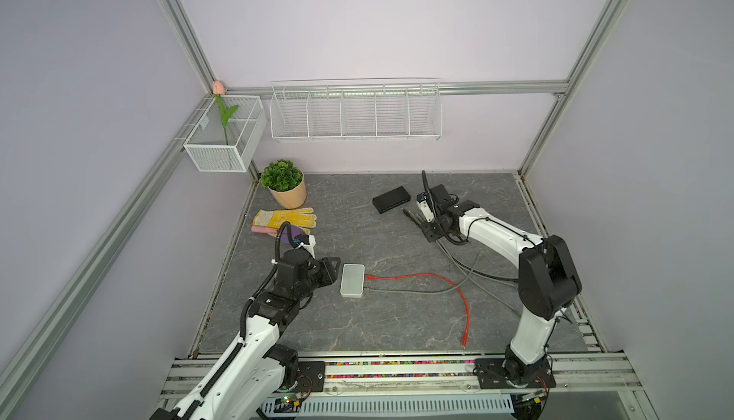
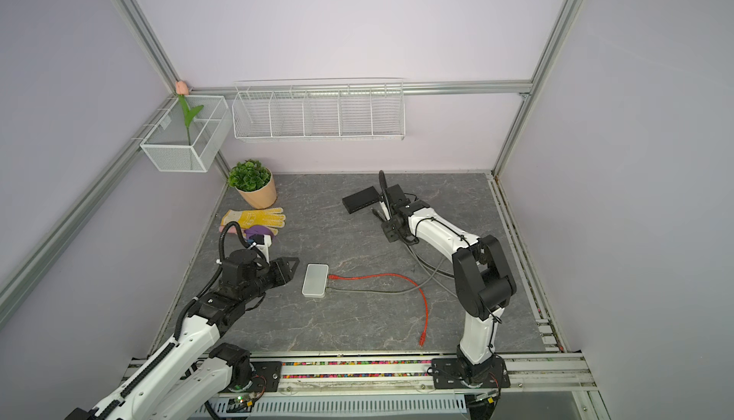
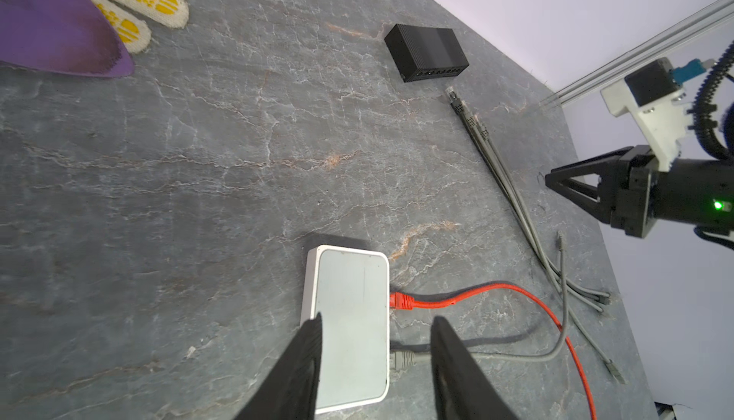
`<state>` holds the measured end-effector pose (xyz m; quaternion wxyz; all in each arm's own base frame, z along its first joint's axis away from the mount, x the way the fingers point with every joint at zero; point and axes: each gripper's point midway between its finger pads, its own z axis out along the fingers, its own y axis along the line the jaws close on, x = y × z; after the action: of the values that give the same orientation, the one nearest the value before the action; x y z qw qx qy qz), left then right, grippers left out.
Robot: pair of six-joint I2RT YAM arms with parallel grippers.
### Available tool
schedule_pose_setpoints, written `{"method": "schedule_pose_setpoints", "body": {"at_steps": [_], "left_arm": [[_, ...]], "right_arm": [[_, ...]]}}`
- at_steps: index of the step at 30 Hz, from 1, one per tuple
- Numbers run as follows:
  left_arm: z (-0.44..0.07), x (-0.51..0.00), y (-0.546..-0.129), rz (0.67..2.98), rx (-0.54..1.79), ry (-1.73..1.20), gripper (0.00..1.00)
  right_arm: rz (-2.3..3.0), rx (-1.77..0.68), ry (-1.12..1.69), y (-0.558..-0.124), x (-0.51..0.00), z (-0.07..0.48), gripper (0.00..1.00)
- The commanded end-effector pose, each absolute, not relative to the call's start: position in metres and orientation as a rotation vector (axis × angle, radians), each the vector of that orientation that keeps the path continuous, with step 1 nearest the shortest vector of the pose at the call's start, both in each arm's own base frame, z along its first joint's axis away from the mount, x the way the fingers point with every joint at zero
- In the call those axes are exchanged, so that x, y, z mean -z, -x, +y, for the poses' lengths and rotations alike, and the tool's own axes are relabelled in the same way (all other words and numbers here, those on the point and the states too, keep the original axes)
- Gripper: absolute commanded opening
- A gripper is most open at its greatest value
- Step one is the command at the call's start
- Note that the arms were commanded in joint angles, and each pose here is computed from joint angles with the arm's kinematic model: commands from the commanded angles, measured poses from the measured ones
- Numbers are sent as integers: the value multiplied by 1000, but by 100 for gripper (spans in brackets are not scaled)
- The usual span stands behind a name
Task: Insert the plug into the switch port
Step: 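Move the right gripper to the loose grey cables and grasp one, then lift the grey cable with the right gripper, plug end pointing up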
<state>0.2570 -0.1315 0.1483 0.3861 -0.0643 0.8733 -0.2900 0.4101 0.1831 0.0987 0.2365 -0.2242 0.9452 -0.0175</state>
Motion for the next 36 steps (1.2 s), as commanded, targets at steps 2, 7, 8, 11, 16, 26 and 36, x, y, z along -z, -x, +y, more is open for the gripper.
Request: {"method": "schedule_pose_setpoints", "body": {"at_steps": [2,7,8,11,16,26,36], "left_arm": [[-130,-146,-251,2254,736,156,45],[-134,-148,-251,2242,771,151,45],[-135,-148,-251,2243,773,149,45],[-135,-147,-251,2246,771,150,44],[-134,-145,-251,2247,764,150,45],[-135,-147,-251,2244,775,144,44],[-155,-185,-243,2108,943,12,45]], "right_arm": [[2715,46,630,-405,-64,168,25],[2769,23,615,-409,-43,161,25],[2773,24,614,-409,-40,161,25],[2786,41,607,-411,-32,157,25],[2790,41,600,-411,-29,156,15],[2815,7,620,-406,-24,159,11],[2668,46,621,-408,-91,160,6]]}}
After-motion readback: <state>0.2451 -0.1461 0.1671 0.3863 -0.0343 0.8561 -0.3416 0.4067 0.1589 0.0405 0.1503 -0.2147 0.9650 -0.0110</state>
